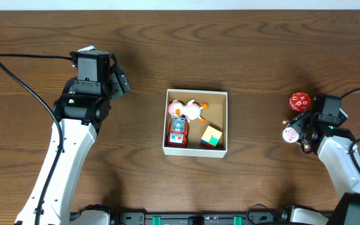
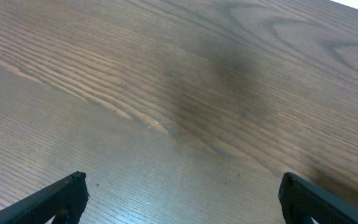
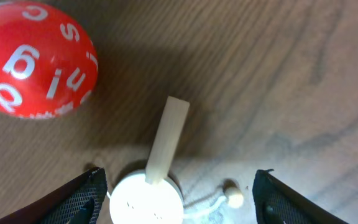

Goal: Pack container
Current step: 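Retract the right gripper to the white stick toy, then grasp the white stick toy by its stick with the right gripper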

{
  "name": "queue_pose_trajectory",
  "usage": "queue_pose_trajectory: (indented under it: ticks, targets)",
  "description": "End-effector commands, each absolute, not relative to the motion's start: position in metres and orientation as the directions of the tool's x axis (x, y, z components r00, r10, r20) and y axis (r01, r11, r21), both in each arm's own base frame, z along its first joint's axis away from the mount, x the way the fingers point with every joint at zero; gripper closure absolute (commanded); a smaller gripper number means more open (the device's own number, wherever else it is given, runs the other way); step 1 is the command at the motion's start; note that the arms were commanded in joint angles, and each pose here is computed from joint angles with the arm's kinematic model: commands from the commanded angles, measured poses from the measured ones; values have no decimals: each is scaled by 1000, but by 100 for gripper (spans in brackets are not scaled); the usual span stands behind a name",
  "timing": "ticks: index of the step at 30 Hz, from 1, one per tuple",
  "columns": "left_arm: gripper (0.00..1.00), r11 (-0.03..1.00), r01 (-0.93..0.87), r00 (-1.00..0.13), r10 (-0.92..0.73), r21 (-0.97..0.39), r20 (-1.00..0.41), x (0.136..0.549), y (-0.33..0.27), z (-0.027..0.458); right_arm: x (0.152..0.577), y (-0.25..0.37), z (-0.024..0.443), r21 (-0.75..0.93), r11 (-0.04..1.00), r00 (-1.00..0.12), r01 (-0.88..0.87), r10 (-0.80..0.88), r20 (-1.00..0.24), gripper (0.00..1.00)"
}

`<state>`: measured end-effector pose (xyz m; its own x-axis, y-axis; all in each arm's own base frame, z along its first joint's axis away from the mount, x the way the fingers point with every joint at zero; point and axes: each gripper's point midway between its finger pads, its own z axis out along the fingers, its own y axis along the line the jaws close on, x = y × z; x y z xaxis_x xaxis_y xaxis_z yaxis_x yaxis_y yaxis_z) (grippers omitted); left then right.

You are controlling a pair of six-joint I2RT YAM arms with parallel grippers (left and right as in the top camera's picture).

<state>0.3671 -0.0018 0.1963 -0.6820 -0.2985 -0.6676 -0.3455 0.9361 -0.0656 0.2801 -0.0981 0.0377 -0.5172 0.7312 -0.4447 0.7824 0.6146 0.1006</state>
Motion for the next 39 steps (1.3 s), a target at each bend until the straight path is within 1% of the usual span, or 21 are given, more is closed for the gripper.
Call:
queue_pose_trajectory:
  ticks: [1, 7, 15, 18, 21, 22, 30, 36, 39]
  targets:
    - [2, 928, -362, -646, -316, -85, -695, 370, 1, 212, 277, -103, 27, 85, 585, -498, 807, 749, -437, 23]
    - [2, 928, -362, -646, -316, -85, -695, 370, 1, 212, 278, -103, 5, 72, 546, -477, 835, 783, -400, 23]
    - [2, 928, -362, -646, -316, -85, -695, 370, 1, 212, 282, -104, -19, 50, 545, -490, 837, 786, -377, 23]
    - [2, 928, -362, -646, -316, -85, -695, 370, 1, 212, 283, -104, -21, 51, 545, -489, 837, 786, -378, 28]
    - [2, 928, -362, -646, -316, -85, -695, 370, 1, 212, 283, -103, -21, 49, 554, -498, 831, 781, -377, 39]
    - [2, 928, -362, -646, -316, -85, -695, 370, 1, 212, 284, -103, -21, 47, 563, -507, 825, 776, -376, 40]
    - [2, 928, -362, -646, -315, -85, -695, 370, 1, 212, 286, -90, -24, 98, 576, -521, 811, 789, -326, 45]
    - [2, 928, -362, -646, -315, -85, -695, 370, 1, 212, 290, -78, -25, 171, 537, -485, 826, 832, -268, 45]
    - [2, 928, -362, -646, -316, -85, -695, 370, 1, 212, 291, -76, -25, 181, 534, -483, 826, 836, -261, 47]
